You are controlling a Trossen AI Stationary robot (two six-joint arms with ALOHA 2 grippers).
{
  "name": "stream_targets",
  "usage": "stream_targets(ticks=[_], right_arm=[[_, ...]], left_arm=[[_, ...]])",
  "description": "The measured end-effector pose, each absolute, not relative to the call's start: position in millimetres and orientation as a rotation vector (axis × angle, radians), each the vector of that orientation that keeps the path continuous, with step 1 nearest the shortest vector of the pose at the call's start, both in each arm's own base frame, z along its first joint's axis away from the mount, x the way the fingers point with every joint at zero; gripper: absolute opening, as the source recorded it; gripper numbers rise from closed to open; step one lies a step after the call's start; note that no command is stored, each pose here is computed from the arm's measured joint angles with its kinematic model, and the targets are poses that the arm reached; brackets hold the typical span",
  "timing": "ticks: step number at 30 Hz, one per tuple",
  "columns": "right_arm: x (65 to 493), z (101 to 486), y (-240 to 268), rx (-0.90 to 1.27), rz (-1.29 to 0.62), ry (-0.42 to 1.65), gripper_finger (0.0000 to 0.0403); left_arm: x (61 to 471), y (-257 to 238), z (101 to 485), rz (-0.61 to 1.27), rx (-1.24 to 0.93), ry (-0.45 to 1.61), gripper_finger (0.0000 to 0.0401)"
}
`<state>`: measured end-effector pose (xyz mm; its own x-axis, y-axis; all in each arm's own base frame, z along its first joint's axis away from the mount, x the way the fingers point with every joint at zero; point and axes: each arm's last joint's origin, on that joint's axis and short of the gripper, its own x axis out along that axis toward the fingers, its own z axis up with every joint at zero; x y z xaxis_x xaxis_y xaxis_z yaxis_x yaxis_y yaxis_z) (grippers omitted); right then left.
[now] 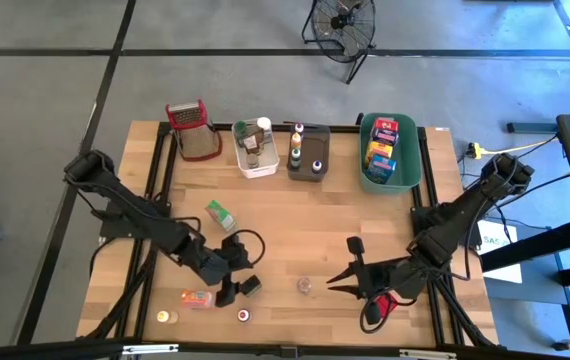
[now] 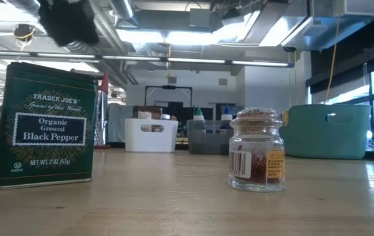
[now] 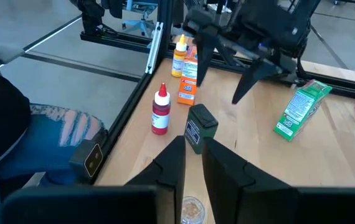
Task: Pick & Place Kitchen Items
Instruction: Put the green seasoning bottle into the white bin
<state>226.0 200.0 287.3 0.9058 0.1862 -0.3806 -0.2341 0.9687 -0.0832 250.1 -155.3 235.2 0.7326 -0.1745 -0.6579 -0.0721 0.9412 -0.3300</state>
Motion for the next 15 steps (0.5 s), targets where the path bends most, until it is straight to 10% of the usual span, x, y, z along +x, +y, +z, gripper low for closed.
stream_targets(ticks=[15], right_arm=[[226.2, 287.4, 199.9, -0.128, 0.217, 0.379, 0.0058]], left_arm=[[250.1, -158.2, 229.5, -0.028, -0.41, 0.806, 0.0299]])
